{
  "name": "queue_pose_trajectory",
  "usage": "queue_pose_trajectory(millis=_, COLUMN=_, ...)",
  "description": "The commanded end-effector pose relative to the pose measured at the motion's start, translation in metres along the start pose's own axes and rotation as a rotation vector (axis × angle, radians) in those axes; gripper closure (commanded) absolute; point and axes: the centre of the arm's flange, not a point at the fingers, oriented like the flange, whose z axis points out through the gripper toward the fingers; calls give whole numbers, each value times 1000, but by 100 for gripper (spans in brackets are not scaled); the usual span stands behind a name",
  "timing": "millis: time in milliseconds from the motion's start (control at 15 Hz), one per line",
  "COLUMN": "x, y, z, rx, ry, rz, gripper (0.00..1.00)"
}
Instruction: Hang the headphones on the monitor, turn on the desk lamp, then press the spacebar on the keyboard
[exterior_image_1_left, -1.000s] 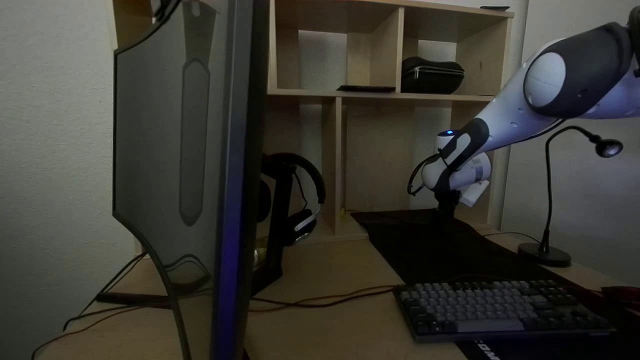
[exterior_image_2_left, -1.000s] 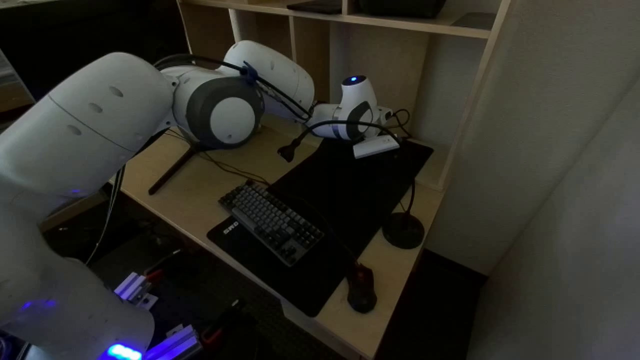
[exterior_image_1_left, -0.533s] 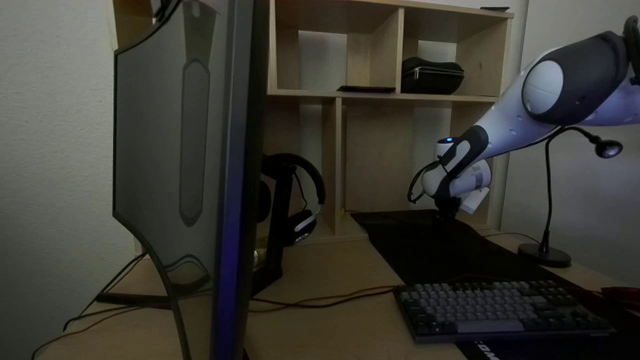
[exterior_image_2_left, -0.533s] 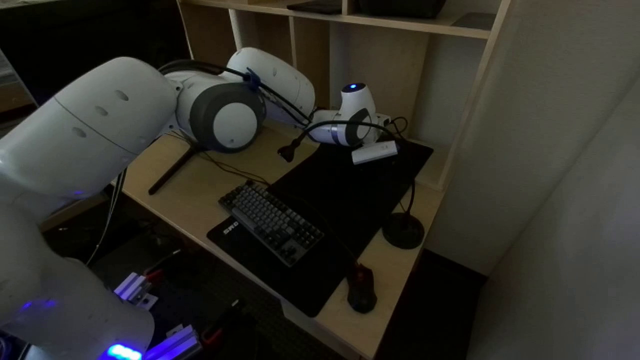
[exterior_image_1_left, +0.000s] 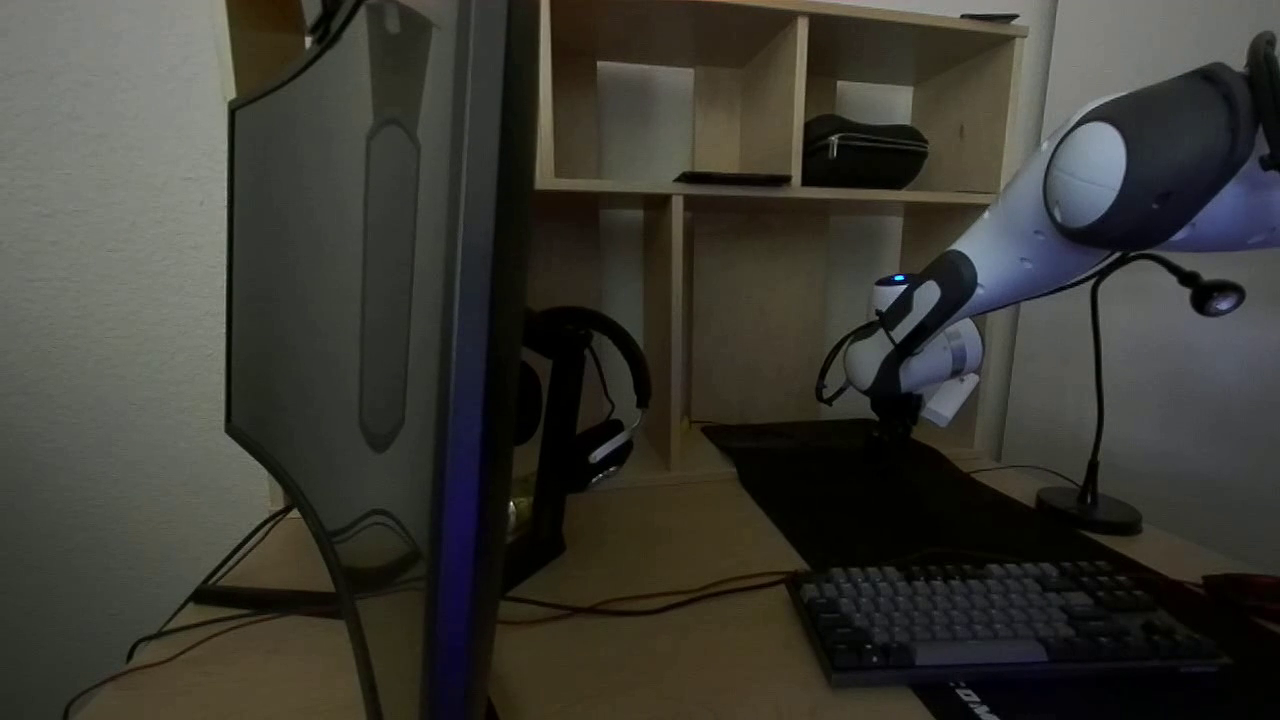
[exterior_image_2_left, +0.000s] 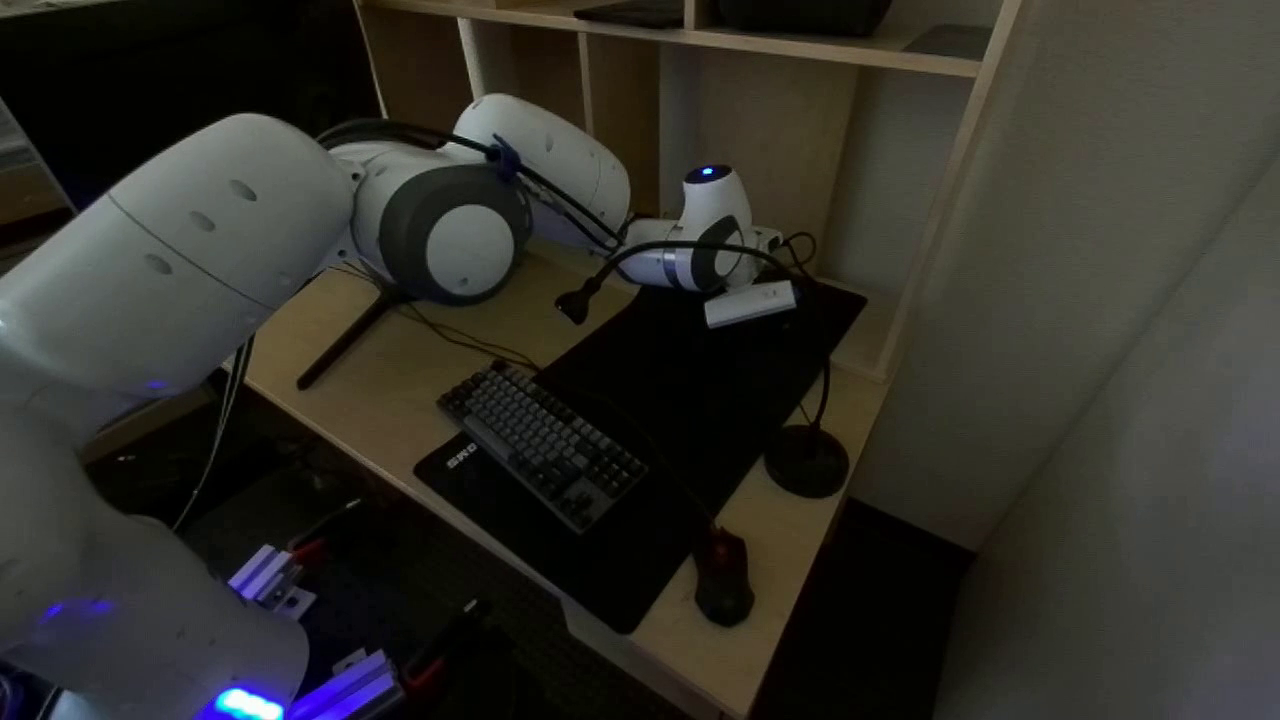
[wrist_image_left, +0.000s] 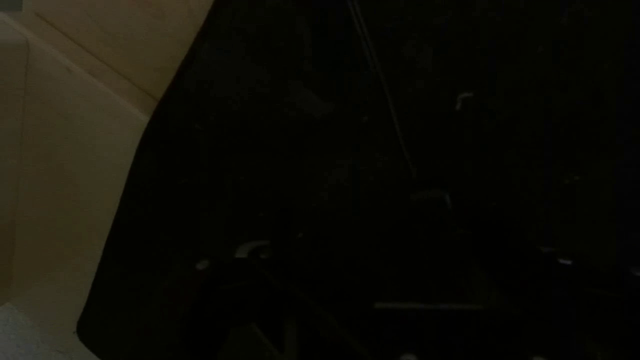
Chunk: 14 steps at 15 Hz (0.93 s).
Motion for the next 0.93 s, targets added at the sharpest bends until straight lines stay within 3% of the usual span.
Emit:
queue_pose_trajectory(millis=0, x=-2, y=10, z=2, rx=-7, ry=-28, rz=-3, gripper=40)
queue_pose_trajectory(millis=533, x=-5, y=4, z=5, rx=36, ry=-49, rz=-19, gripper=95)
queue_pose_trajectory(millis=600, x=-5, y=3, z=6, rx=39, ry=-51, rz=-21, gripper=99)
queue_pose_trajectory(millis=867, x=-5, y=4, z=5, rx=35, ry=-49, rz=-21, gripper=95)
